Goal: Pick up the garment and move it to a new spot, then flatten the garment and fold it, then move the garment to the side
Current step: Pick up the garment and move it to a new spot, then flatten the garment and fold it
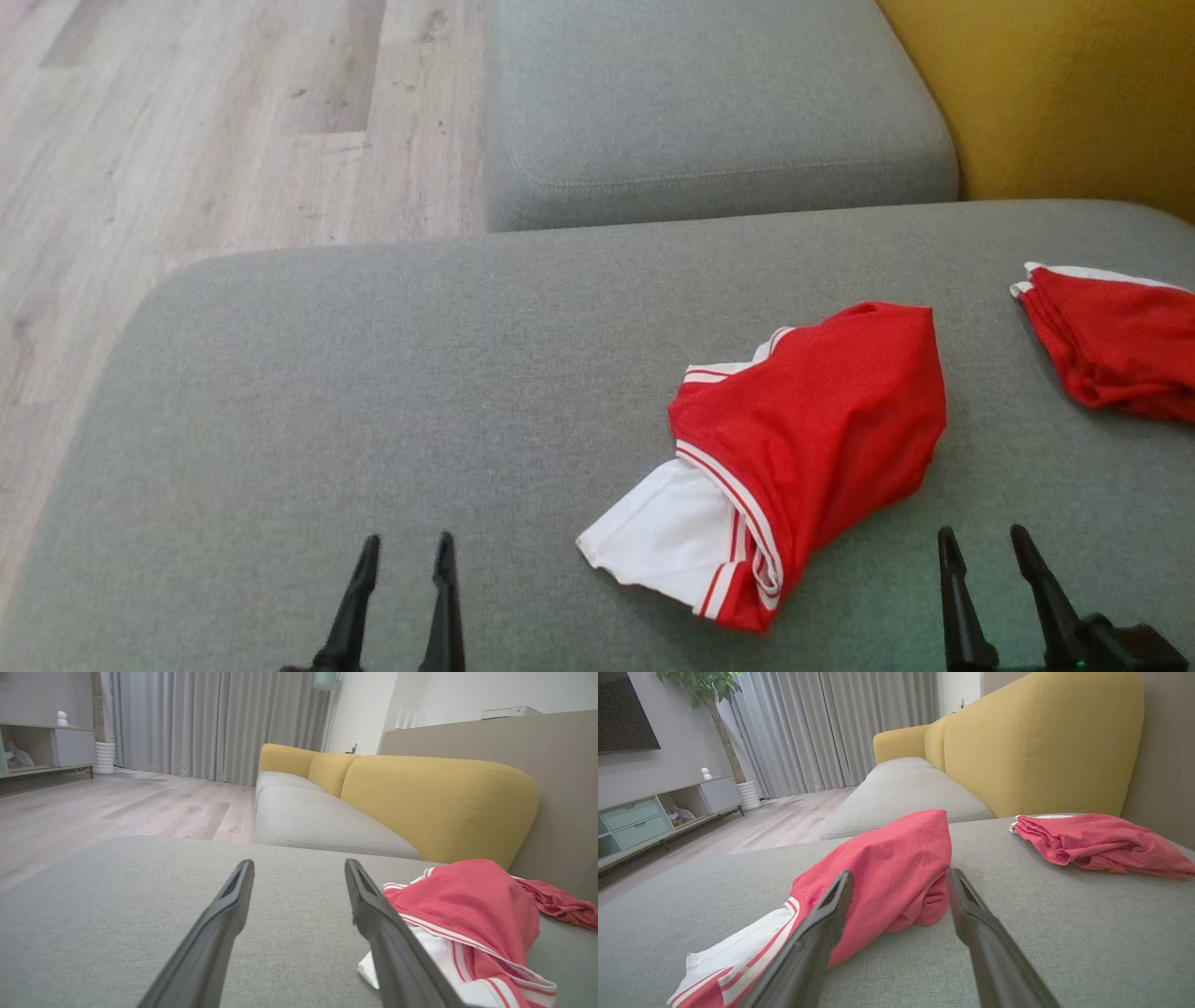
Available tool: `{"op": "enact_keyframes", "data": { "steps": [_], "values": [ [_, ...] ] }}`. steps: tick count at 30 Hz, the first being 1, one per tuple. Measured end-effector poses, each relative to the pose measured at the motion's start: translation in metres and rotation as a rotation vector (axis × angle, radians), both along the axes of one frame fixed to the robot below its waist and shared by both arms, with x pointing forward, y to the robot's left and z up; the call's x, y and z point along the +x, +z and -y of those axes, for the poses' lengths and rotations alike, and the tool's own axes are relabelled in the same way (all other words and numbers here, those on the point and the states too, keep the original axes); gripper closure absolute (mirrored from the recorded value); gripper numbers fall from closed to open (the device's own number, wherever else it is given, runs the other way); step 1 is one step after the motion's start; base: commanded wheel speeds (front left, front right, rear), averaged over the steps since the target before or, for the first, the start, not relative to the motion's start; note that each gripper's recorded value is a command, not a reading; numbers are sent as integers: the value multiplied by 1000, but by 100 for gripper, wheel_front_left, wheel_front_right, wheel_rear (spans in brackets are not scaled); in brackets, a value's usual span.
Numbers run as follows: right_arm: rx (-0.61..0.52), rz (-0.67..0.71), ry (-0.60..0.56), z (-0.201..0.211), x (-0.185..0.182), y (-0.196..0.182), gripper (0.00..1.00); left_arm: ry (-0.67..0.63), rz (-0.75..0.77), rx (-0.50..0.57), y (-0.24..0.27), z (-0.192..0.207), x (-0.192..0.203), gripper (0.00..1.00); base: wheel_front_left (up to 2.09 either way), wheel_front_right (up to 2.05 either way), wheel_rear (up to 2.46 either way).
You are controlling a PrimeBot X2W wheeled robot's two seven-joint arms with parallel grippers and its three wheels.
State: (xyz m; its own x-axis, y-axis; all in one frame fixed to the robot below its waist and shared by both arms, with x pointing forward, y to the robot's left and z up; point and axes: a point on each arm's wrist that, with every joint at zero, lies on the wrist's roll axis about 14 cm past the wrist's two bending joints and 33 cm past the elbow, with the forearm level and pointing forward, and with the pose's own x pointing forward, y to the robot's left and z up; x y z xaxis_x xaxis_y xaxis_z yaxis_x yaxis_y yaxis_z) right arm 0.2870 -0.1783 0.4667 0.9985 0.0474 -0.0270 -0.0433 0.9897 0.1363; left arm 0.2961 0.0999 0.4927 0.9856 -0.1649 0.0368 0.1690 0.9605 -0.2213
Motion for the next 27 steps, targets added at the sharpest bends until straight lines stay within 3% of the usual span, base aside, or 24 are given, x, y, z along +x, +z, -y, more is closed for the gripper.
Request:
{"op": "enact_keyframes", "data": {
  "steps": [9,27],
  "values": [
    [-10,20,14,-4,-4,5,0,72,10,18,2,-19,-8,0,0,0,0],
    [-7,12,24,-6,-7,2,0,78,11,16,1,-21,-11,0,0,0,0]
  ]
}}
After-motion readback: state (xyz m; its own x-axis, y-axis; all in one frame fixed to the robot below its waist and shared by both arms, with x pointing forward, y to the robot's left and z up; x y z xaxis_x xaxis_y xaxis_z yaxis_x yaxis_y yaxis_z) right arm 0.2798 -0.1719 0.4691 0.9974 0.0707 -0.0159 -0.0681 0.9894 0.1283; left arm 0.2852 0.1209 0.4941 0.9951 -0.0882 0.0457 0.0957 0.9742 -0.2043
